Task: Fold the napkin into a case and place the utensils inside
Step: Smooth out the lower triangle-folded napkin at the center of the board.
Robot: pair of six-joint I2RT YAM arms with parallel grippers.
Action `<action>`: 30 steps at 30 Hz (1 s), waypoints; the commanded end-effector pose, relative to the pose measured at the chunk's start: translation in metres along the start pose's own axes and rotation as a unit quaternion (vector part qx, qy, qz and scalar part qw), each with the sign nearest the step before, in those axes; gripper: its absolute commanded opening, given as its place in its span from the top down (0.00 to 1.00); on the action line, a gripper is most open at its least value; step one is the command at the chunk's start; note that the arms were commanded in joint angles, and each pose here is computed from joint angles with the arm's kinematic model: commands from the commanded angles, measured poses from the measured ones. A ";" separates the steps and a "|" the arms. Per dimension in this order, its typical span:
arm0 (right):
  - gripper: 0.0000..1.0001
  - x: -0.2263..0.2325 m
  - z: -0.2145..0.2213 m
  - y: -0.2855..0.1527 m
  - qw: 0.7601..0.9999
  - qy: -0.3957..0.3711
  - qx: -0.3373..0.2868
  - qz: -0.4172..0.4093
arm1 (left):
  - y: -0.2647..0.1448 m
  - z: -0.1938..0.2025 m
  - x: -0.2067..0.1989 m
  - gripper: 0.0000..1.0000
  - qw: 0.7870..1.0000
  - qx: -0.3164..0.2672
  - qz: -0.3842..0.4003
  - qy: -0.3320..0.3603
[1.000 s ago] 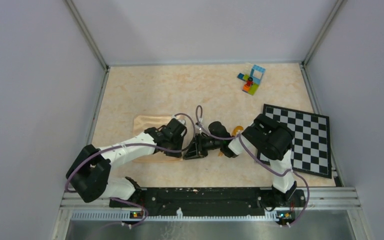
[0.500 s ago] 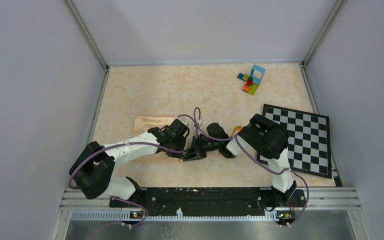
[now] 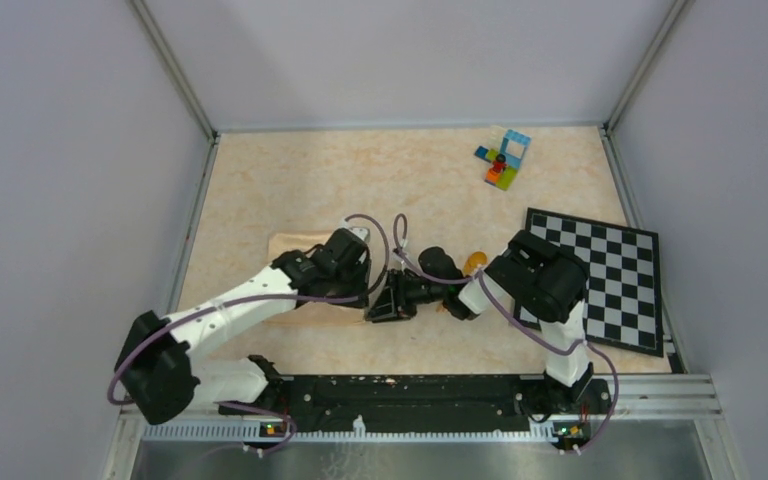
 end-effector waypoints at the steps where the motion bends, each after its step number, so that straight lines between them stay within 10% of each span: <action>1: 0.58 0.008 -0.006 0.003 0.999 -0.031 -0.004 0.015 | -0.054 -0.028 -0.004 0.56 0.996 -0.094 0.003 -0.008; 9: 0.63 -0.004 -0.010 0.023 0.993 -0.039 0.024 0.104 | -0.089 -0.042 0.012 0.46 0.985 -0.170 -0.003 -0.038; 14: 1.00 -0.022 -0.006 0.010 0.983 -0.043 0.055 0.169 | -0.099 -0.051 0.013 0.44 0.980 -0.192 0.010 -0.056; 23: 1.00 -0.078 -0.012 -0.100 0.949 -0.058 0.139 0.278 | -0.086 -0.096 0.039 0.49 0.960 -0.188 0.120 -0.172; 27: 0.64 -0.049 -0.055 -0.107 0.948 -0.128 0.091 0.277 | -0.055 -0.109 0.058 0.58 0.941 -0.167 0.164 -0.243; 30: 0.55 -0.021 -0.103 -0.103 0.947 -0.170 0.043 0.271 | -0.033 -0.118 0.072 0.67 0.927 -0.155 0.191 -0.283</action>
Point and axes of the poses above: each gripper's point midway between its finger pads, its own y axis out along the fingers, its own x axis along the line the jaws close on, z = x × y, the point moved 5 cm from there along -y, back along the fingers, and after that the axes turned 14 degrees about -y, right-handed, at the moved point
